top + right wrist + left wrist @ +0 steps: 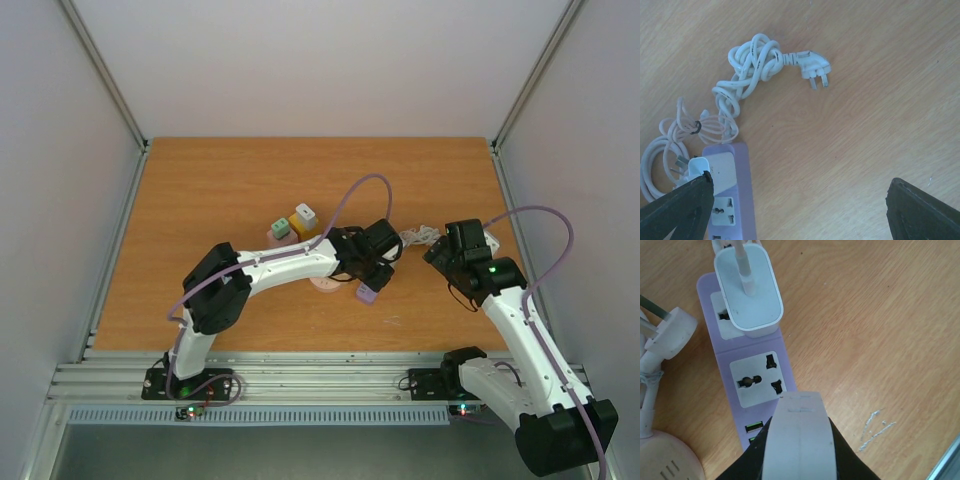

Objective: Insert the plug

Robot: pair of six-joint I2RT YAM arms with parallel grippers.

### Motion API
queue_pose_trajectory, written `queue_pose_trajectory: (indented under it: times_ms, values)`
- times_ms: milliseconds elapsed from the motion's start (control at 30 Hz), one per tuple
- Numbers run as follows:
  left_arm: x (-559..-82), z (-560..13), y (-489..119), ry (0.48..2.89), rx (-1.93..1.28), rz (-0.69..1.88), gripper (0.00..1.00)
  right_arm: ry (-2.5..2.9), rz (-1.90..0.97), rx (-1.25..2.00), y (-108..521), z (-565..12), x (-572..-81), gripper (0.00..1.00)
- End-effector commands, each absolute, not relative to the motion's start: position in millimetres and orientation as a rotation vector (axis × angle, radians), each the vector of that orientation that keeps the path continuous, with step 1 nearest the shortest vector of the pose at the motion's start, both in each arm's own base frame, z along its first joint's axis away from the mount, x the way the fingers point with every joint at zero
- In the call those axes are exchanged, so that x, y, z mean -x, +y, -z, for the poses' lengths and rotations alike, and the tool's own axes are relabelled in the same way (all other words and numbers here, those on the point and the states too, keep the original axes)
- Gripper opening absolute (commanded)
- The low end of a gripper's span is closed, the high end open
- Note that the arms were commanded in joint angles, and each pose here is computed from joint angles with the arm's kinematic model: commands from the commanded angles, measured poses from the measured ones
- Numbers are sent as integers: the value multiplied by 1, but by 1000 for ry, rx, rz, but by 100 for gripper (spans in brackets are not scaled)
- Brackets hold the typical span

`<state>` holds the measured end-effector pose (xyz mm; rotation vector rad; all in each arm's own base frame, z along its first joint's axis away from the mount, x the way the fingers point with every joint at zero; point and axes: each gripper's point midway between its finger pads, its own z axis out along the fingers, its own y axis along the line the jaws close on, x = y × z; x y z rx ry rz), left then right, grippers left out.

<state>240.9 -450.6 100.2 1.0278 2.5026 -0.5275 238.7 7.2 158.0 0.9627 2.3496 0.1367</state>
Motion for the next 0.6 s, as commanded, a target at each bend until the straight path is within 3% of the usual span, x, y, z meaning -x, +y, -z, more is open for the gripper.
queue_pose_trajectory:
  times_ms: [0, 567]
  values:
    - [-248, -108, -460, 2444, -1070, 503, 0, 2350, -116, -953, 3, -155, -239, 94]
    - [-251, -128, -457, 2396, -1076, 494, 1, 2393, -201, -884, 17, -152, -247, 93]
